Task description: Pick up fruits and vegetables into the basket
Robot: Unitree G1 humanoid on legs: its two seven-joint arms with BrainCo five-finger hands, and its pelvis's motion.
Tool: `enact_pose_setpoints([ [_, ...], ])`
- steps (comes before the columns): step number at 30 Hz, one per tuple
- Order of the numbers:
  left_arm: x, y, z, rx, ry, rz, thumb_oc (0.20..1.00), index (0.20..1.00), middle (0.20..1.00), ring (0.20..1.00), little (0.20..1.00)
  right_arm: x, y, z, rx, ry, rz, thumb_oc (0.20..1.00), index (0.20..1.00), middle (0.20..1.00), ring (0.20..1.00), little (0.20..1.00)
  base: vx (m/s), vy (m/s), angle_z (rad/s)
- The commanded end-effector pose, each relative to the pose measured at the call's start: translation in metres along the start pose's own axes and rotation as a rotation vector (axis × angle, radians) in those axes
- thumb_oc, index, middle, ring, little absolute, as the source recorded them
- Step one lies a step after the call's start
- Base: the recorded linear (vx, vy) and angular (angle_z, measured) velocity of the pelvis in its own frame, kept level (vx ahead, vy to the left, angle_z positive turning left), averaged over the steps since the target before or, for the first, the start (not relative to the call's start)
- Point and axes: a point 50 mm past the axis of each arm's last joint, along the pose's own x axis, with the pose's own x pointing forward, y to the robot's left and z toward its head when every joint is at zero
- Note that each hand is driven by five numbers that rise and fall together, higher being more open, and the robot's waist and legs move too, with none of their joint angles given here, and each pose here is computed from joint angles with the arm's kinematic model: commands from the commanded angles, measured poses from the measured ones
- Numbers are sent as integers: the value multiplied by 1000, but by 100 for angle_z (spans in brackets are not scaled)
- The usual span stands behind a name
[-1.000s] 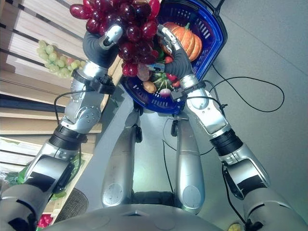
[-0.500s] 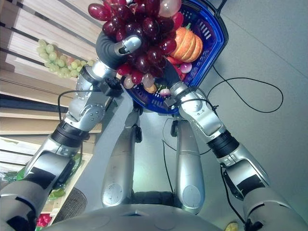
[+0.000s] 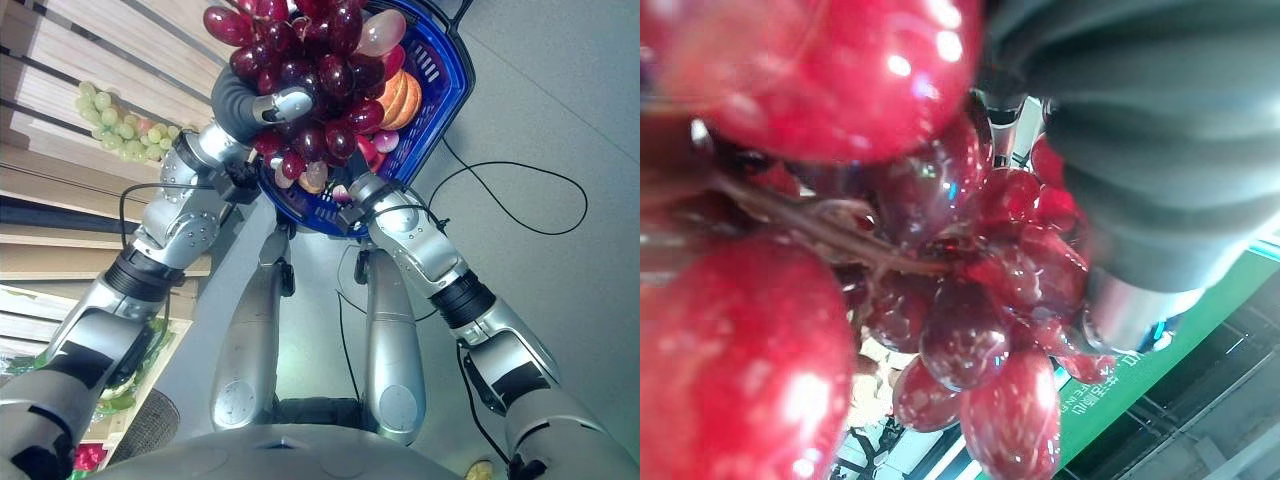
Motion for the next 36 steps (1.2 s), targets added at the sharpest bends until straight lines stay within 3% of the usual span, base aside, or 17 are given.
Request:
enact_pose_setpoints([
  [1,21,-42,24,-10,-181,-206,200,200,200,200,200,10,18,46,21,-245,50,200,200,200,200,200,0,0,0],
  [12,17,-31,30,3,-231,-86,200,200,200,200,200,5,8,46,21,-275,-31,200,200,200,200,200,0,0,0],
  [13,16,-30,31,5,-237,-59,542,542,542,542,542,5,8,46,18,-275,-34,200,200,200,200,200,0,0,0],
  [14,15,-27,31,5,-244,-37,1000,1000,1000,1000,1000,5,8,45,19,-273,-37,200,200,200,200,200,0,0,0],
  [23,4,-13,40,177,-318,216,1000,1000,1000,1000,1000,3,4,43,14,-269,-83,200,200,200,200,200,0,0,0],
  [24,-1,-4,43,296,-321,312,1000,1000,1000,1000,1000,1,-1,41,8,-266,-111,200,200,200,200,200,0,0,0],
  [36,-35,46,39,593,-197,752,1000,1000,1000,1000,1000,-7,-24,25,-12,-201,-216,200,200,200,200,200,-1,3,0],
])
